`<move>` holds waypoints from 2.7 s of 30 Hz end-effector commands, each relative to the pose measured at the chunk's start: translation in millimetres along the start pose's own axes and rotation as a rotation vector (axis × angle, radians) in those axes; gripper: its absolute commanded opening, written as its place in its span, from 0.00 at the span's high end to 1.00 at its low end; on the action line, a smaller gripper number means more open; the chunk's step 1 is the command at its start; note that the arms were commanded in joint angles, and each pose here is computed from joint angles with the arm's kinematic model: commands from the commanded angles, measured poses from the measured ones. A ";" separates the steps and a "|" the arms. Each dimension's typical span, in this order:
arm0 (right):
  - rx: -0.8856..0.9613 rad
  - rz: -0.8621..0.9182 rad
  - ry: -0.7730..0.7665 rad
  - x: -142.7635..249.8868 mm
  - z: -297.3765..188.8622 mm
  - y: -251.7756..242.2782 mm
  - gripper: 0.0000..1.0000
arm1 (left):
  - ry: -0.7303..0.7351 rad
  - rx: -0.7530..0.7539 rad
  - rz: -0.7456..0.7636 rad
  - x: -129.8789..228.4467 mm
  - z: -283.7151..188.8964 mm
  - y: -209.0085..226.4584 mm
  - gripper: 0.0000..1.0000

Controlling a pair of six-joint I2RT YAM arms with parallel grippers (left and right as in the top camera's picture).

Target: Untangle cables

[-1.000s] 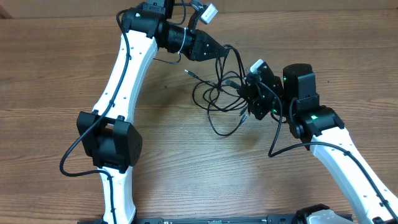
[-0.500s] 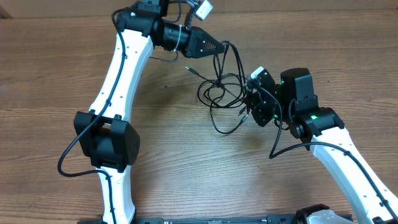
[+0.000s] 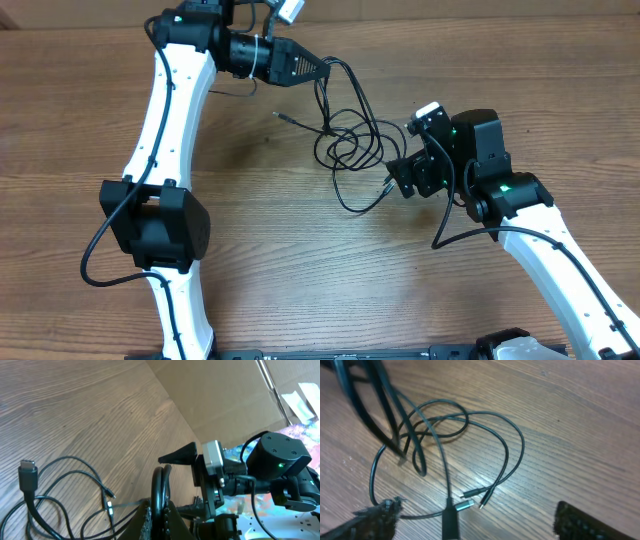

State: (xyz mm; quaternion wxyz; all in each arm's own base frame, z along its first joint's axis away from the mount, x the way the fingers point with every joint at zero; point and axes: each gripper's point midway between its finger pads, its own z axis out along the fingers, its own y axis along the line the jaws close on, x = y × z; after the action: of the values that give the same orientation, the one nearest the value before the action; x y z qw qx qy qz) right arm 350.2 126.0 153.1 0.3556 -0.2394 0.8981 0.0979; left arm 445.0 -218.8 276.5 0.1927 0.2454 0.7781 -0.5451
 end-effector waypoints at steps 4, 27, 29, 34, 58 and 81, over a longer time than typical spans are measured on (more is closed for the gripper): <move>0.033 0.092 -0.017 -3.1 -0.1 -10.2 0.00 | -0.057 -0.002 -0.007 -10.0 -26.5 4.8 0.96; -0.025 0.082 -0.070 -15.8 -0.5 -1.3 0.00 | -0.299 -0.246 0.068 -50.2 -142.4 26.9 0.96; -0.032 0.081 -0.073 -16.4 -0.5 -0.1 0.00 | -0.293 -0.270 0.052 -48.0 -142.2 31.3 0.96; -0.039 0.081 -0.074 -16.6 -0.6 1.1 0.00 | -0.250 -0.372 -0.025 -35.6 -137.4 48.7 0.83; -0.045 0.079 -0.080 -18.1 -0.7 2.1 0.00 | -0.021 -0.774 -0.291 35.7 -150.4 98.4 0.00; -0.479 -0.081 -0.149 -28.4 19.5 82.6 0.00 | 0.003 -0.880 -0.320 44.5 -163.6 109.3 0.00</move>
State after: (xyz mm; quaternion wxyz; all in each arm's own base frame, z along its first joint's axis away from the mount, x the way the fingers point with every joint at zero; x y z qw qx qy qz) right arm 347.8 194.1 163.0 0.3696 -0.3167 0.8287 0.2763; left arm 470.0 -25.2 202.8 0.1664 0.0135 0.9663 -0.1957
